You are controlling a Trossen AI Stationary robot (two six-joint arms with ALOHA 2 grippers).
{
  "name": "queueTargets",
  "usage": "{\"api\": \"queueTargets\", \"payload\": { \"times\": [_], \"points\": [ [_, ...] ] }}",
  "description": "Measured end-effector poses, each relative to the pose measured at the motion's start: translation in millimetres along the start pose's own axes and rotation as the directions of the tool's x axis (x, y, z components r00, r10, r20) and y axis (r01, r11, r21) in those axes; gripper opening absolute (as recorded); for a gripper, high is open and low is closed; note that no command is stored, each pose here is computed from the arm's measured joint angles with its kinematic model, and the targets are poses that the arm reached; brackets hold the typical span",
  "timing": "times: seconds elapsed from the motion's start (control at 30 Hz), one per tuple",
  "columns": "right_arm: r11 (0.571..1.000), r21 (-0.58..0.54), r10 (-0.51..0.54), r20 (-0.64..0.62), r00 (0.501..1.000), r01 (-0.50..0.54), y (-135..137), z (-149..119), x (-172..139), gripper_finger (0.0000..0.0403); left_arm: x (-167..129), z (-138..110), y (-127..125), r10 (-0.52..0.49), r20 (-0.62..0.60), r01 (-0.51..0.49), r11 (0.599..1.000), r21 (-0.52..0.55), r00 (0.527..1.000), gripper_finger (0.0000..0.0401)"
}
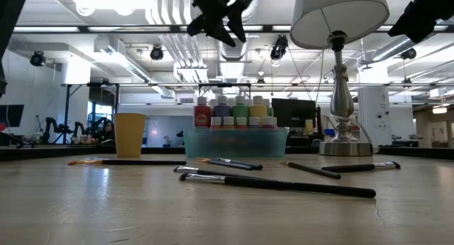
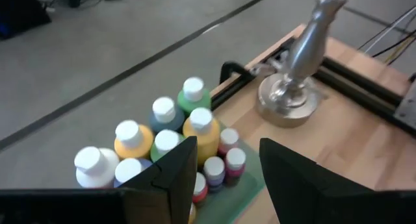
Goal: Pick & Place Paint Supplies
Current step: Put the small red paint bottle into the green bin
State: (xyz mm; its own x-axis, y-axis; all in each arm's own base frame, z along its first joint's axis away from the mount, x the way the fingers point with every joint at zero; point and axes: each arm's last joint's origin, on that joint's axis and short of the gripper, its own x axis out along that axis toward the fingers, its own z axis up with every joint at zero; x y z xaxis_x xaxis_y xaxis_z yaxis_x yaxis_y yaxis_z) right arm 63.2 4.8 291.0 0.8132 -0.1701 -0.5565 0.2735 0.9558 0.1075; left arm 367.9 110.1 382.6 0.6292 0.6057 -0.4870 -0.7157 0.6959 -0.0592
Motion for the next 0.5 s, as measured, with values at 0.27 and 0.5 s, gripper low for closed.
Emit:
{"api": "queueTargets", "payload": {
  "times": [0.27, 0.5],
  "points": [
    [1.0, 0.0, 0.0, 0.0, 1.0, 0.0, 0.0, 0.0, 0.0, 0.0008, -36.4, 8.9, -3.8, -0.042, 0.059, 0.04, 0.998, 0.038, 0.997, 0.0171],
    [1.0, 0.0, 0.0, 0.0, 1.0, 0.0, 0.0, 0.0, 0.0, 0.0008, -57.4, 9.8, -8.1, -0.052, 0.082, 0.046, 0.996, 0.071, 0.995, 0.0171]
  ]
}}
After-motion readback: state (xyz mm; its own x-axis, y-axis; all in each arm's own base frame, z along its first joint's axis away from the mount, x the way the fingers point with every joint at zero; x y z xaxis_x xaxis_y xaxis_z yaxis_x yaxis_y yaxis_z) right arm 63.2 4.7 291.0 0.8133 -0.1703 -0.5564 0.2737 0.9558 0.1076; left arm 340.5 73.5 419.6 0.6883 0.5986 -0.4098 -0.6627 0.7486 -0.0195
